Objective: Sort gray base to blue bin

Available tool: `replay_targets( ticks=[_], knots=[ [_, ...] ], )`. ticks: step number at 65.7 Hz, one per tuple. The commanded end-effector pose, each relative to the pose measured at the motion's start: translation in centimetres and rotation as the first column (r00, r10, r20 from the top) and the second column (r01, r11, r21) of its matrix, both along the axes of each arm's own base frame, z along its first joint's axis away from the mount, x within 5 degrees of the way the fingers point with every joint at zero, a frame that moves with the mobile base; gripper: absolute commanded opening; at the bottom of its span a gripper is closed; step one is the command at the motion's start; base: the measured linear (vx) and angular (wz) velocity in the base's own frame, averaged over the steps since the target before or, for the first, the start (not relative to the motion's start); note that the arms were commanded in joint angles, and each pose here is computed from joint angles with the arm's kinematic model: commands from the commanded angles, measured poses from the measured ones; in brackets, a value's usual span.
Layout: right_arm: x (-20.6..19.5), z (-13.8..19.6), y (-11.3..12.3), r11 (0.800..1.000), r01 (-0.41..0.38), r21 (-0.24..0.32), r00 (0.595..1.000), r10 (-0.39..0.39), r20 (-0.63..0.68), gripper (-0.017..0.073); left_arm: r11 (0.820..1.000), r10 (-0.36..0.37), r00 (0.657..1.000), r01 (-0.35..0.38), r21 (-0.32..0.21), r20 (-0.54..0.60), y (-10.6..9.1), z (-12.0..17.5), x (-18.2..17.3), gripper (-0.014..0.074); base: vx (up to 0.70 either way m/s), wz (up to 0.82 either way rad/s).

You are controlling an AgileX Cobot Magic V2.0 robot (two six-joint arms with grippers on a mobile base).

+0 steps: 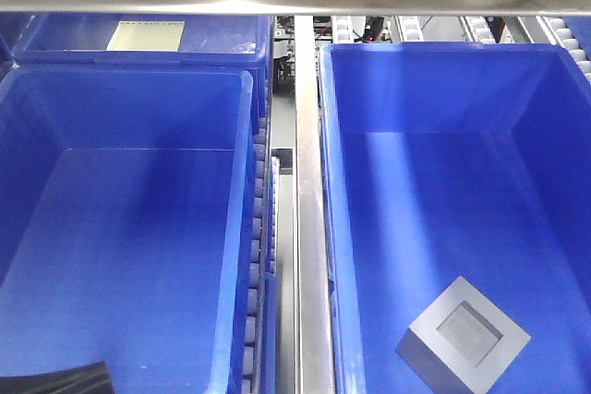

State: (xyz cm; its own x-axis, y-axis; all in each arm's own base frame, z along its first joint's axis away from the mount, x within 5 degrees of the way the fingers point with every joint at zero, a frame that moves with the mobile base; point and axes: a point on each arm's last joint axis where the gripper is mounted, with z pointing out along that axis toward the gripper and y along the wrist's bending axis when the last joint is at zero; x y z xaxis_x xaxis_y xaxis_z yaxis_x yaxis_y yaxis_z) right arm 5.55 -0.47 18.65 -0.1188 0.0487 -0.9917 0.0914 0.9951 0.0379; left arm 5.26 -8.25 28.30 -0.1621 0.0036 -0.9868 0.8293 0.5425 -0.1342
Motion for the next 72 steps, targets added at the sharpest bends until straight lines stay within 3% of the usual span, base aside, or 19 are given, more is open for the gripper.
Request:
replay_targets(
  ticks=[1,22,36,51,58,62,67,72],
  knots=[
    [0.0,0.4,0.0,1.000,0.001,-0.019,0.999,0.000,0.050,-0.0005,0.998,0.014,0.990,-0.005,-0.063,0.137,0.0,1.7,0.1,-0.0006,0.00,0.00],
    [0.0,0.4,0.0,1.000,0.001,-0.019,0.999,0.000,0.050,-0.0005,0.999,0.012,0.982,-0.004,-0.041,0.189,0.0,1.8,0.1,-0.0006,0.00,0.00],
    [0.0,0.4,0.0,1.000,0.001,-0.019,0.999,0.000,0.050,-0.0005,0.996,0.015,0.991,-0.004,-0.085,0.134,0.0,1.9,0.1,-0.0006,0.00,0.00],
    [0.0,0.4,0.0,1.000,0.001,-0.019,0.999,0.000,0.050,-0.0005,0.997,0.024,0.989,-0.013,-0.079,0.142,0.1,1.9,0.2,-0.0006,0.00,0.00],
    [0.0,0.4,0.0,1.000,0.001,-0.019,0.999,0.000,0.050,-0.0005,0.990,0.087,0.984,-0.068,-0.123,0.158,1.1,2.3,0.1,-0.0006,0.00,0.00],
    [0.0,0.4,0.0,1.000,0.001,-0.019,0.999,0.000,0.050,-0.0005,0.978,0.160,0.970,-0.130,-0.162,0.184,2.1,2.7,0.0,-0.0006,0.00,0.00],
    [0.0,0.4,0.0,1.000,0.001,-0.019,0.999,0.000,0.050,-0.0005,0.951,0.278,0.934,-0.234,-0.204,0.226,3.7,3.2,-0.3,-0.0006,0.00,0.00],
    [0.0,0.4,0.0,1.000,0.001,-0.019,0.999,0.000,0.050,-0.0005,0.916,0.396,0.873,-0.353,-0.189,0.285,5.1,3.1,-0.8,-0.0006,0.00,0.00]
  ],
)
